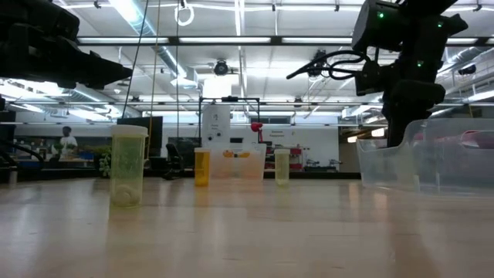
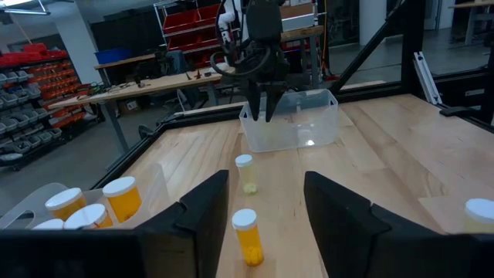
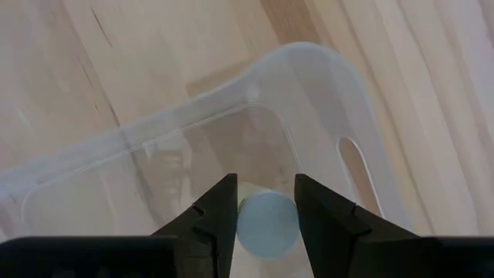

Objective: Pick and place medicine bottles into bin by pill shape (circle, oval)
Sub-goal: Put the yellow tablet bottle into the bottom transparent bin

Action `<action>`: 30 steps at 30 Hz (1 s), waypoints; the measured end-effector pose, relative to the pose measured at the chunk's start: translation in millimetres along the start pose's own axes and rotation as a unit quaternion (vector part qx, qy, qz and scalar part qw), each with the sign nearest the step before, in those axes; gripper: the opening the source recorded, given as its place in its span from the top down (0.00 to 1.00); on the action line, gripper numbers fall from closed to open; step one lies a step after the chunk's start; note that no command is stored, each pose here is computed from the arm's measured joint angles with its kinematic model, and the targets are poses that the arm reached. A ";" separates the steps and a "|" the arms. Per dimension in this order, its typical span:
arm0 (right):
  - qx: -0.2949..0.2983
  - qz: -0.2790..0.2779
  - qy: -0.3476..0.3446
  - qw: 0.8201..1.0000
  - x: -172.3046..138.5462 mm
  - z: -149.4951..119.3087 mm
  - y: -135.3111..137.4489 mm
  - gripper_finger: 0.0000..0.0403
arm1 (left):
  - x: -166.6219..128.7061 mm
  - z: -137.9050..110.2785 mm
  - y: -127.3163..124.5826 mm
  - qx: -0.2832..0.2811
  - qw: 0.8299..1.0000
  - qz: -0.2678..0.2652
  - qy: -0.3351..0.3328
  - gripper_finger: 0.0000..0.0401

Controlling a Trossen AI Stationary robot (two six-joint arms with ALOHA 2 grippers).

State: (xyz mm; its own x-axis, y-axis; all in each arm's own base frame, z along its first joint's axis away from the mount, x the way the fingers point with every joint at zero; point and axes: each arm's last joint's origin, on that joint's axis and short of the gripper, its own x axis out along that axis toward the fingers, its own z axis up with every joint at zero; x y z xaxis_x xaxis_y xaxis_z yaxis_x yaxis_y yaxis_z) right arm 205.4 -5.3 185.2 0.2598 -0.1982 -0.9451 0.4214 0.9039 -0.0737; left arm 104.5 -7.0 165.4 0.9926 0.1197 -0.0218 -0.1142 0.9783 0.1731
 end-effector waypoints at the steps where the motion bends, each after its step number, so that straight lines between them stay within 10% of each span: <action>1: 0.000 0.000 0.000 1.000 0.0 0.0 0.0 0.67 | 0.0 0.0 0.0 0.000 1.000 0.000 0.000 0.55; 30: 0.042 -0.024 0.028 0.998 -11.9 -12.8 -8.6 0.67 | 0.0 0.0 0.0 0.000 1.000 0.000 0.000 0.55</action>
State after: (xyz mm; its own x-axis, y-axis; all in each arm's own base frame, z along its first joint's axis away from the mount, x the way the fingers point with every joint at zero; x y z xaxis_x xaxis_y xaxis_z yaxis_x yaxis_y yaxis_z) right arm 187.5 -5.9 193.1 0.1888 -0.2174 -0.9576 0.5051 0.8578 -0.0951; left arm 104.5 -7.0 165.4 0.9926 0.1195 -0.0219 -0.1140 0.9783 0.1733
